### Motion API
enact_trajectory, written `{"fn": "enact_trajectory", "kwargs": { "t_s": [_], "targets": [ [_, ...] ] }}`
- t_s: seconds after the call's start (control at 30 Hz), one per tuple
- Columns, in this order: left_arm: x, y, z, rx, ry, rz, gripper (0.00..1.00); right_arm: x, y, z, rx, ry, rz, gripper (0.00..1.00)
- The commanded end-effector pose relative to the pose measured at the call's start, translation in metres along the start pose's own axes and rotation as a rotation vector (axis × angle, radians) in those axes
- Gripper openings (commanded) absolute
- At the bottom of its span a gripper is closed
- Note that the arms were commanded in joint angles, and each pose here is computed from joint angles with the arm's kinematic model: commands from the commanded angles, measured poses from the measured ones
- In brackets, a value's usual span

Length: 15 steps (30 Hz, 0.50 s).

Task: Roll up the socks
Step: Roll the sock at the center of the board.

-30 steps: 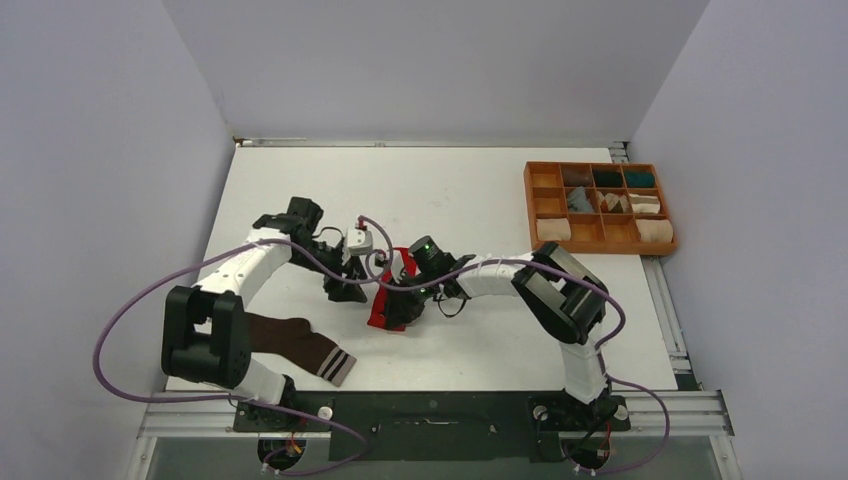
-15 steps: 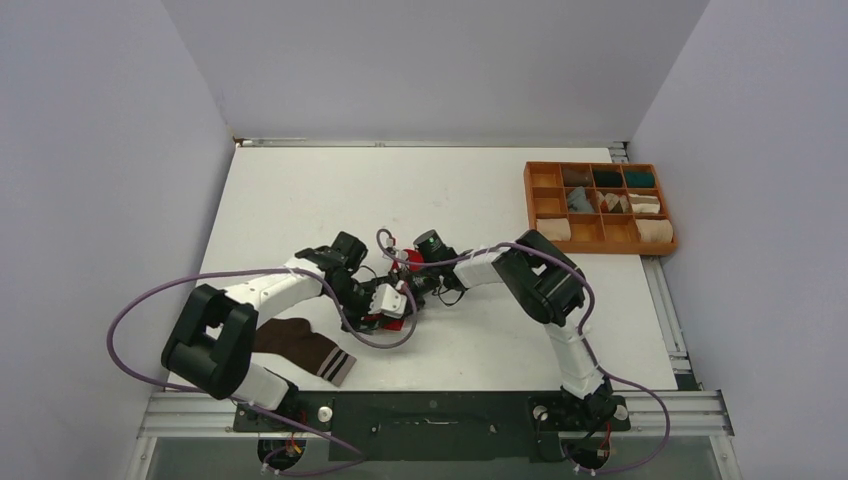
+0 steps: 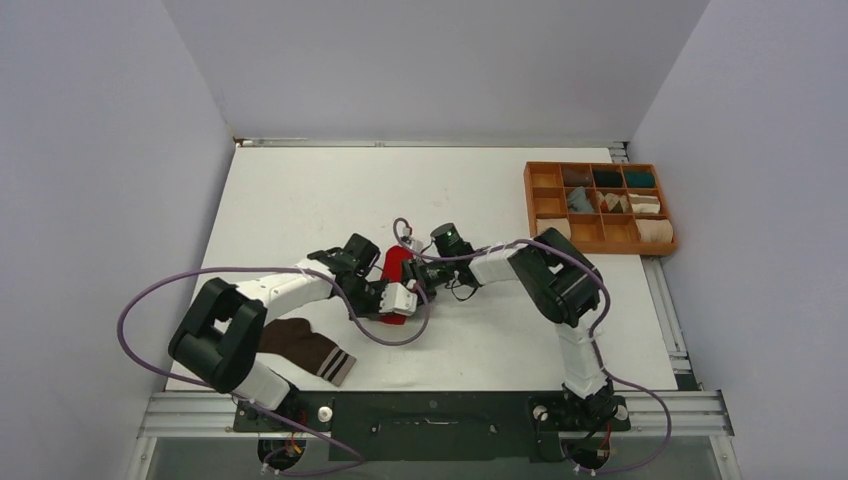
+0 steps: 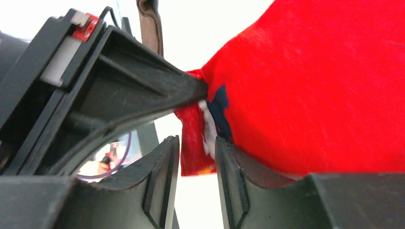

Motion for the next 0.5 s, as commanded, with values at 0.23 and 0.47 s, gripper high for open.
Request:
{"fn": "enact_trajectory", "kwargs": {
  "t_s": [0.23, 0.47],
  "targets": [
    [0.020, 0.003, 0.001, 0.371, -0.024, -0.444, 0.00, 0.019, 0.029, -0.071, 0.181, -0.193, -0.371, 0.47],
    [0.018, 0.025, 0.003, 0.539, -0.061, -0.637, 0.00, 0.036, 0.057, -0.053, 0.519, -0.291, -0.956, 0.54]
  ]
}}
Point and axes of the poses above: each gripper's point midway between its finger pads, its own z axis out along the fingers, its own y axis along the line the jaws close on, x = y × z, the point moved 10 cm from there along -z, back along the fingers, and after that the axes turned 3 degrees about -z, right-handed, at the moved point
